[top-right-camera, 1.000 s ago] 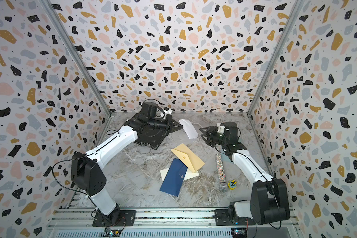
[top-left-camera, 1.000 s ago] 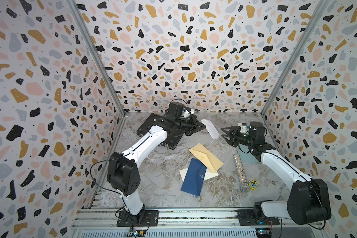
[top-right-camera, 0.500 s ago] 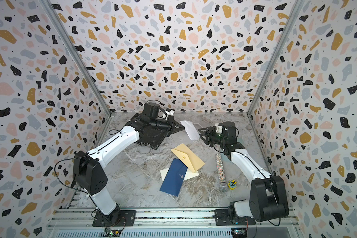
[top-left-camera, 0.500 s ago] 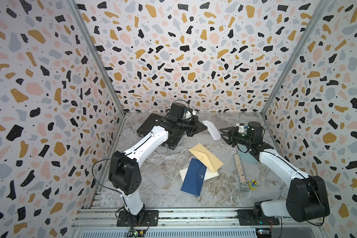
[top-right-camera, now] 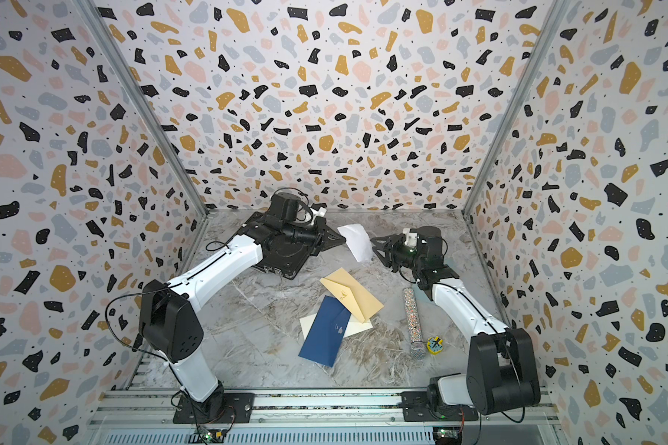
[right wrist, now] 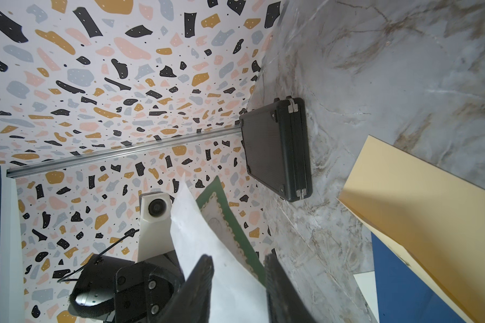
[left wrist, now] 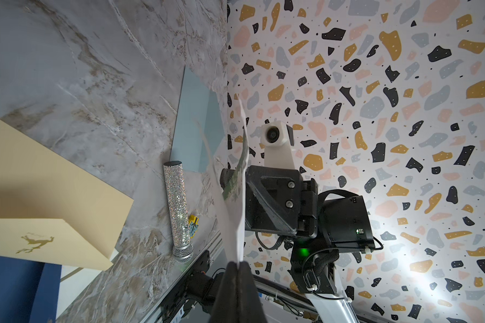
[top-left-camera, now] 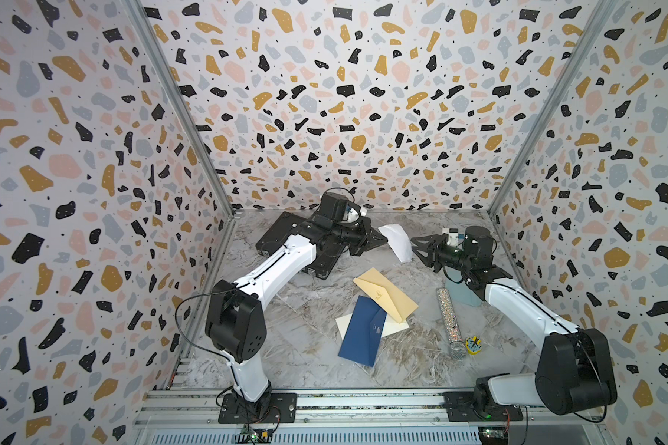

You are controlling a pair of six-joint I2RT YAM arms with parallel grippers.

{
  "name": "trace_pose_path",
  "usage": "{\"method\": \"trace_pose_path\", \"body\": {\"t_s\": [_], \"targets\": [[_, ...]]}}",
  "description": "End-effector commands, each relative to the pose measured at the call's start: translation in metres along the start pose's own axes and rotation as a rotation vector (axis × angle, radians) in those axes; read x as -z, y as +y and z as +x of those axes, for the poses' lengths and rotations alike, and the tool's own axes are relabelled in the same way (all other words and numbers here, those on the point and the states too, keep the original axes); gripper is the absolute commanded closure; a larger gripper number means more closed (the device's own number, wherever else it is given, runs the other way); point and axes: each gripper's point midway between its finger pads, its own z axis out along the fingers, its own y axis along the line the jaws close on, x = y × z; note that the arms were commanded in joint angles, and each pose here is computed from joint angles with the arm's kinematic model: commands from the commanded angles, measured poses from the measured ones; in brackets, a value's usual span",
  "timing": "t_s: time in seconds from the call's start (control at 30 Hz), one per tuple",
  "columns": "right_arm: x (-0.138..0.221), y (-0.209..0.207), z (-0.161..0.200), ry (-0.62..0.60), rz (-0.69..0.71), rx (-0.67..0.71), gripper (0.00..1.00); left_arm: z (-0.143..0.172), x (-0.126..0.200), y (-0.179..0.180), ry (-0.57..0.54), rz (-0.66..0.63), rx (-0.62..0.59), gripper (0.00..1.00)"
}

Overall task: Take the letter paper out of the envelope
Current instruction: Unfold the letter paper.

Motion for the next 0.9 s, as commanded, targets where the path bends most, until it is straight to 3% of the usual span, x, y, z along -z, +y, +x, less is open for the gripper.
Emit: {"method": "trace_pose_path", "body": {"t_s": [0.0,0.87], "targets": [[0.005,0.001,0.006,0.008,0.007,0.04,0.63,-0.001,0.002,-0.02,0.001,0.047,-0.053,1.0],[0.0,0.029,0.008,0.05,-0.171,-0.04,0.61,0.002,-0.002,-0.007,0.013,0.038,-0.037,1.0]]}}
